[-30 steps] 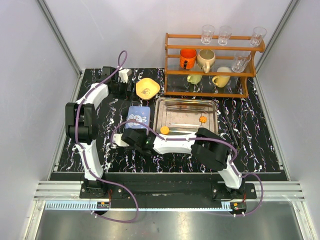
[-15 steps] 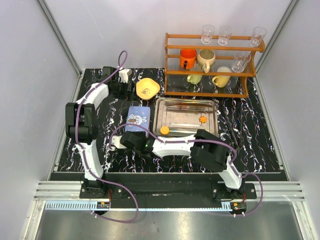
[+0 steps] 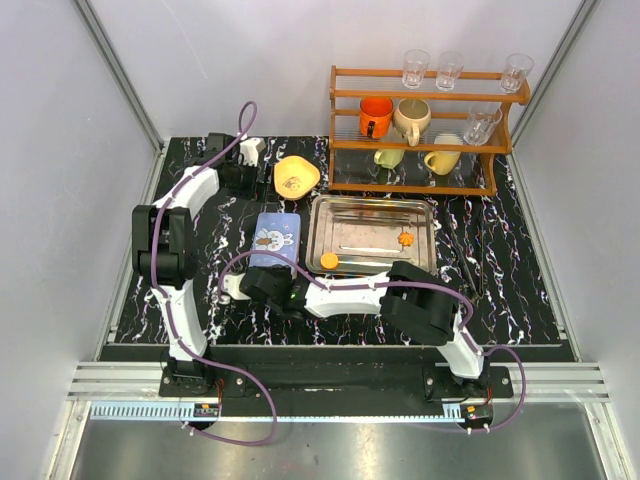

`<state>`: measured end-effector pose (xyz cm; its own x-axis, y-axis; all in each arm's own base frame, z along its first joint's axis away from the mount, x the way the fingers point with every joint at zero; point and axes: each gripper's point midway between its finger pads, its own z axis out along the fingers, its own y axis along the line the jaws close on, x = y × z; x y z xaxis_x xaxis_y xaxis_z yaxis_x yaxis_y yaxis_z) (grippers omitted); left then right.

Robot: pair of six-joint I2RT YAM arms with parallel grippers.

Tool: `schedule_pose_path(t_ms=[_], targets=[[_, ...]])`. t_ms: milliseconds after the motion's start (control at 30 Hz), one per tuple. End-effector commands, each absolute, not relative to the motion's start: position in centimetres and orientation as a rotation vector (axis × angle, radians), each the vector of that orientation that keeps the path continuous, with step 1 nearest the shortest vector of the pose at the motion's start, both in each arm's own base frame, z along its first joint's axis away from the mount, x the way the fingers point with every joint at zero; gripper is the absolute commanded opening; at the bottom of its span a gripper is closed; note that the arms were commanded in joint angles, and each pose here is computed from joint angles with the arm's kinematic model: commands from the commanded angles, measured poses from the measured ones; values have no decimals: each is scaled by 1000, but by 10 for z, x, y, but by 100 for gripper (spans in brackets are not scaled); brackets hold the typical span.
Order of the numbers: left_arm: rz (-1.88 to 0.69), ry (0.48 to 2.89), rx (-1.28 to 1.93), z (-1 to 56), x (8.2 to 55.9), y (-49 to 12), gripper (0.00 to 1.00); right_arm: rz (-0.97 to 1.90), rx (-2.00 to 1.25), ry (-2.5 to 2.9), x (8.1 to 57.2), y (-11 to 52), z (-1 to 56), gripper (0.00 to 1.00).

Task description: Pack the cookies

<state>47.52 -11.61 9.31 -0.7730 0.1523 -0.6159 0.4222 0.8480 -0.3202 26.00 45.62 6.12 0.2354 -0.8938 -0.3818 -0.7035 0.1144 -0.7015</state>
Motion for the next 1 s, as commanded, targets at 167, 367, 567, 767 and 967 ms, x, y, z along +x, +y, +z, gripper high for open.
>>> schedule_pose_path(t_ms=[167, 367, 567, 767, 967], targets=[[-575, 2398, 441, 107, 483, -121, 99, -226, -1863, 1625, 218, 434, -18, 55], [-570, 2414, 454, 100, 477, -122, 99, -236, -1868, 1634, 218, 433, -24, 60], [-580, 2416, 453, 99, 473, -123, 99, -237, -1876, 1643, 213, 433, -28, 44], [-584, 2432, 459, 93, 465, -123, 99, -249, -1893, 1656, 207, 430, -38, 33], [-576, 2445, 477, 89, 456, -123, 99, -259, -1924, 1677, 201, 424, -50, 26]])
